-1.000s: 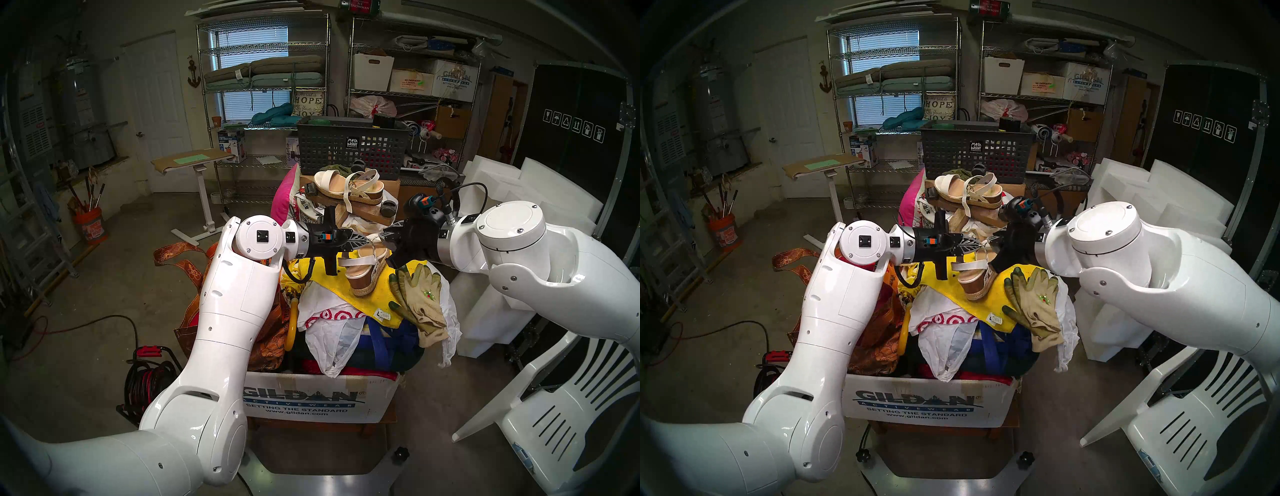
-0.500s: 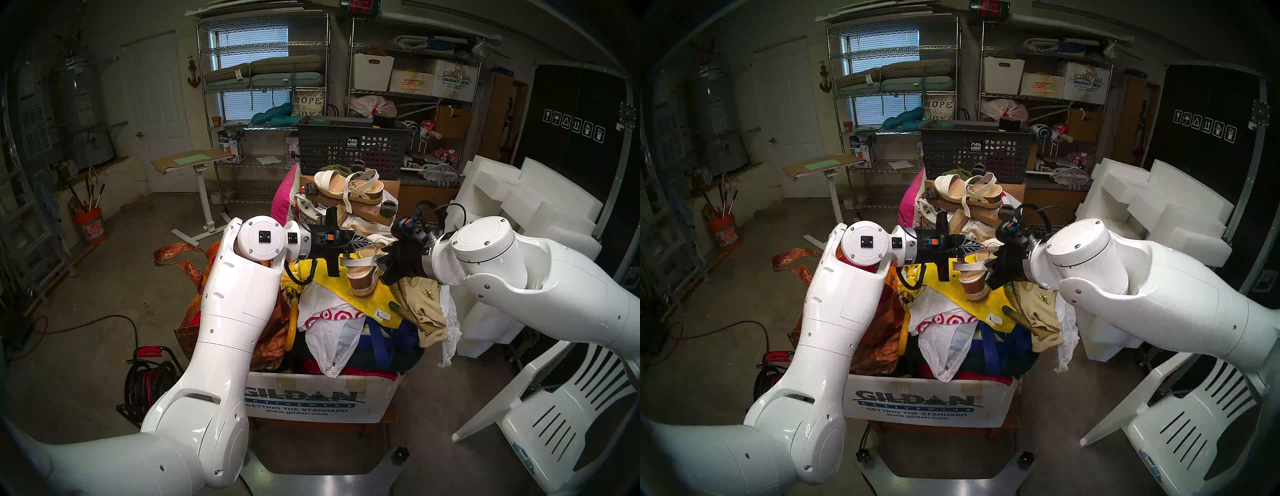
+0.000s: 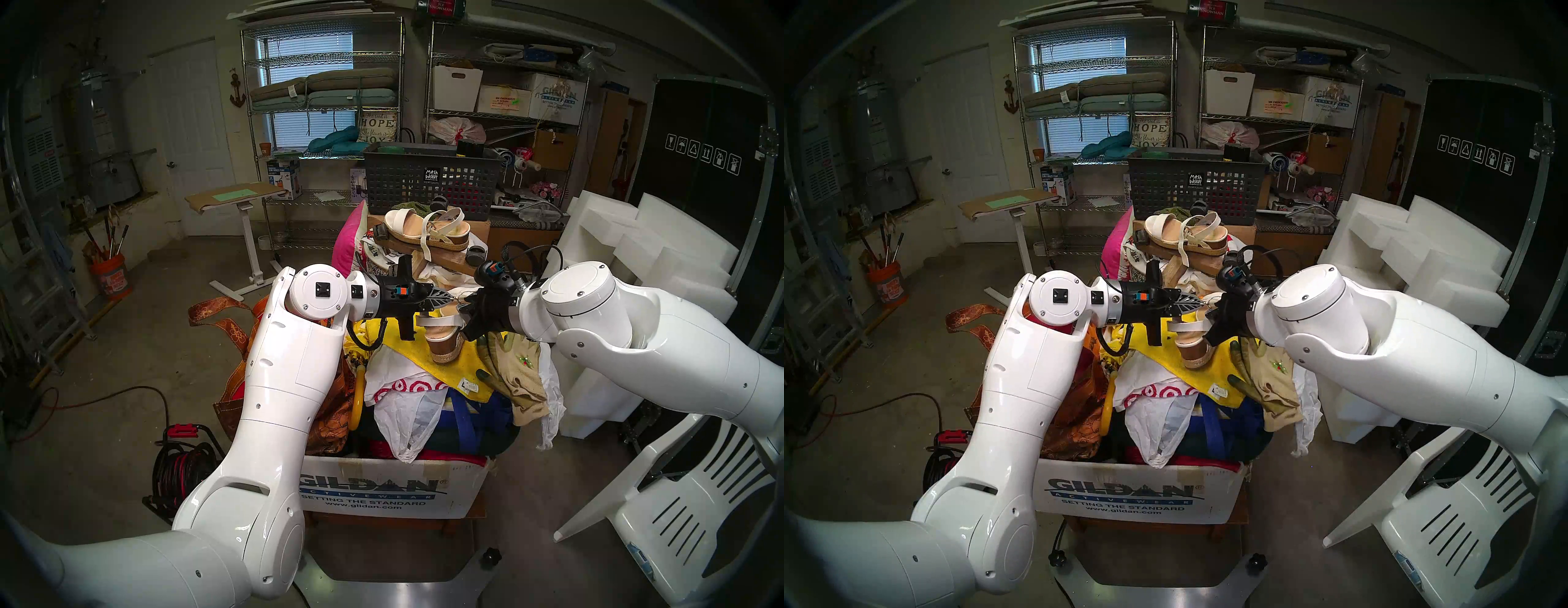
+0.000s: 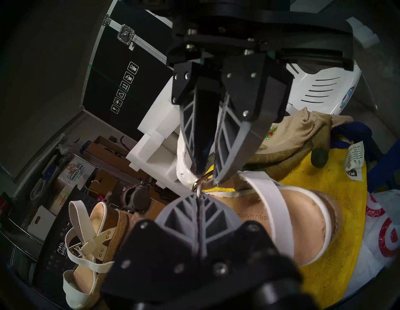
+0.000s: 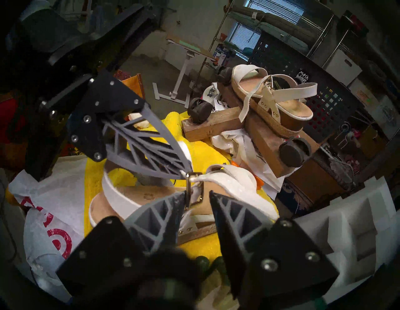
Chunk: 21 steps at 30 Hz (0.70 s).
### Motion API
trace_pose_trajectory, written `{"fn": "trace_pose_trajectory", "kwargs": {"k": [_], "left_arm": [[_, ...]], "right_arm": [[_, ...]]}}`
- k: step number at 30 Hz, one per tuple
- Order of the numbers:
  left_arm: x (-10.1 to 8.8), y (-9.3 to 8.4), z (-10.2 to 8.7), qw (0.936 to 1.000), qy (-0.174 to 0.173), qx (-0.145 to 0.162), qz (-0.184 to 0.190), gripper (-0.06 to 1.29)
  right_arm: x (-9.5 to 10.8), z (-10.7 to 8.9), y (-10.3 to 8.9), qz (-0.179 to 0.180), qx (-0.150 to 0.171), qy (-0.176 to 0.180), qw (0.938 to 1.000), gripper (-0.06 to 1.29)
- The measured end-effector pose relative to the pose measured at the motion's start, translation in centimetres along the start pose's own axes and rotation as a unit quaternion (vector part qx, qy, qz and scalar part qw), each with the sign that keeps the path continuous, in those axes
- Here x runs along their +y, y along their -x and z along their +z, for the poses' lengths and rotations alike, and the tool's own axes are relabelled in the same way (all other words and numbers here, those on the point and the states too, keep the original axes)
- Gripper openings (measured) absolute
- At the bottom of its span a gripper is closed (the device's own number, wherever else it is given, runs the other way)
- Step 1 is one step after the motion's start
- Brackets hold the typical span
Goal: Unbuckle a shoe
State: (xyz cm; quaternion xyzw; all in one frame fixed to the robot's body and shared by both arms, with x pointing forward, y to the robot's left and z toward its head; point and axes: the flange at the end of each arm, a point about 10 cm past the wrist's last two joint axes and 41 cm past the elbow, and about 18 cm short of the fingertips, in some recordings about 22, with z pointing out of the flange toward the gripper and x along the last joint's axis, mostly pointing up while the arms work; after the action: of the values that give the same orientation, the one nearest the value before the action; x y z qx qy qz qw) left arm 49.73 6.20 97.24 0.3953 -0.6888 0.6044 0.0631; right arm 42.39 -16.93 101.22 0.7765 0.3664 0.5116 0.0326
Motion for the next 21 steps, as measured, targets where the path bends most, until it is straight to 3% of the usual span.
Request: {"fn": "trace_pose_trajectory", "kwargs": {"k": [12, 16, 21], "left_arm": [[0.0, 0.0, 0.0, 1.0000, -0.001, 0.000, -0.003, -0.02], [0.0, 0.0, 0.0, 1.0000, -0.002, -0.001, -0.006, -0.02], [0.0, 0.1, 0.0, 1.0000, -0.002, -0.002, -0.007, -0.02]], "right_arm": [[-0.2, 1.0, -0.2, -0.008, -0.016, 0.011, 0.9998, 0.42], [-0.3, 1.2, -0.3, -0.004, -0.020, 0.024, 0.9995, -0.02], [-0.3, 1.2, -0.3, 0.010, -0.025, 0.034, 0.9991, -0.03]]}}
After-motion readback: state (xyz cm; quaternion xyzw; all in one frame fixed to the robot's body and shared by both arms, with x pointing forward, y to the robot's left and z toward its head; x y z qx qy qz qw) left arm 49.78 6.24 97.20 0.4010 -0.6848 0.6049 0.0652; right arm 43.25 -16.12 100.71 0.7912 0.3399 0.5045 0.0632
